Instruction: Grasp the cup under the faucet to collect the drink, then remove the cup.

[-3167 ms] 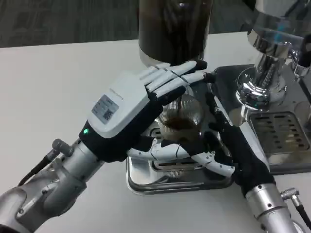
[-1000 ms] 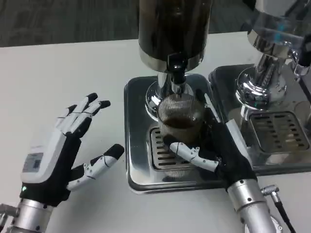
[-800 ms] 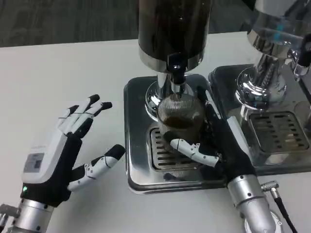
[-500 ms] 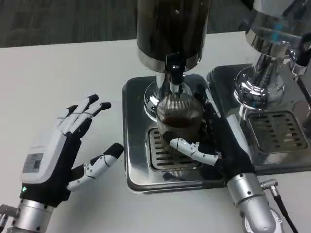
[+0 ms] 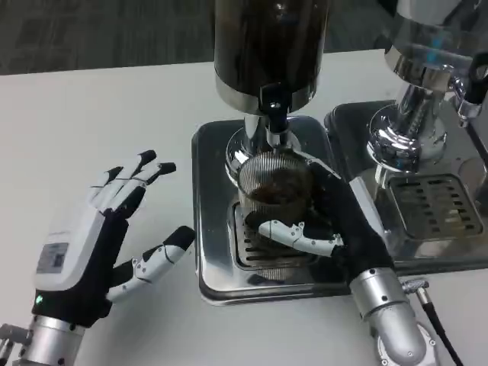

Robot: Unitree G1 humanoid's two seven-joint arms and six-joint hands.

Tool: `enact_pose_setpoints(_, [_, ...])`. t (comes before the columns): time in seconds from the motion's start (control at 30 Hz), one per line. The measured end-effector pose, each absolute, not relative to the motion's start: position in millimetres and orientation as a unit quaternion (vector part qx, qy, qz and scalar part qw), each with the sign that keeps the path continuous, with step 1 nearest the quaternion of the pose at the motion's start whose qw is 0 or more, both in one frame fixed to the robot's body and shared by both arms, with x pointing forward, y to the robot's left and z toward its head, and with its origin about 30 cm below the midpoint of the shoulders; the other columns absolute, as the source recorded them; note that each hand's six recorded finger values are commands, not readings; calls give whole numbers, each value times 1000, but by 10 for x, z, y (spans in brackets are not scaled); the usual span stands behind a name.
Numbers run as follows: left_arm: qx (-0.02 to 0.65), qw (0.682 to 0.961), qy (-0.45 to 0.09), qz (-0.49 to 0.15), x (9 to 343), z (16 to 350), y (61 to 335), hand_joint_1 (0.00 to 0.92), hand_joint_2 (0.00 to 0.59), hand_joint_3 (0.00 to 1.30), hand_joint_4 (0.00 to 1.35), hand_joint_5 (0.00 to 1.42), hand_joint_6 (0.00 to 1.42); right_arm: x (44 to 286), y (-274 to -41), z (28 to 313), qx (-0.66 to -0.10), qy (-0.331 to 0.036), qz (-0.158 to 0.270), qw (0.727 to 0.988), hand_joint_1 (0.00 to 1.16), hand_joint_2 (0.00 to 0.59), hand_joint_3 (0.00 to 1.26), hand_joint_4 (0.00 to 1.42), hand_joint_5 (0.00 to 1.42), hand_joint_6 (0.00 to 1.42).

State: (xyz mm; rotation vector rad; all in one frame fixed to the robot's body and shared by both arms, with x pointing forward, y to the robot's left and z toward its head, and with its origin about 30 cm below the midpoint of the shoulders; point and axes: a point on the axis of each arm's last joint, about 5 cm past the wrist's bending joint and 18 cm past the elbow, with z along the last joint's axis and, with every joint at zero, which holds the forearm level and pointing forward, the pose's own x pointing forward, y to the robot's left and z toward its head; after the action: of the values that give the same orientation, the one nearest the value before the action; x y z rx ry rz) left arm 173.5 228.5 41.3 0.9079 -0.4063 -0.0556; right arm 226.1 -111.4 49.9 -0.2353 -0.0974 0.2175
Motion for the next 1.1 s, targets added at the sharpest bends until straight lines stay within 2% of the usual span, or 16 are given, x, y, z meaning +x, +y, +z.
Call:
enact_pose_setpoints(0.17, [436, 879, -193, -25, 1727, 411, 2285, 0, 206, 258, 101, 220, 118, 2263, -1078, 491, -104, -46, 88, 990, 1006, 185, 449, 528, 543, 653])
enact_pose_setpoints(0.4, [435, 879, -193, -25, 1726, 411, 2285, 0, 206, 259, 102, 226, 118, 2269, -1047, 482, -90, -42, 71, 993, 1047, 166, 509, 529, 599, 730])
enact_pose_setpoints(0.77, [435, 879, -193, -25, 1727, 412, 2285, 0, 207, 259, 102, 227, 120, 2245, -1061, 476, -89, -47, 34, 994, 1075, 139, 536, 561, 670, 842])
enact_pose_setpoints(1.1, [436, 879, -192, -29, 1727, 411, 2281, 0, 207, 261, 102, 242, 121, 2183, -1096, 526, -98, -75, 8, 992, 1069, 134, 537, 578, 695, 899])
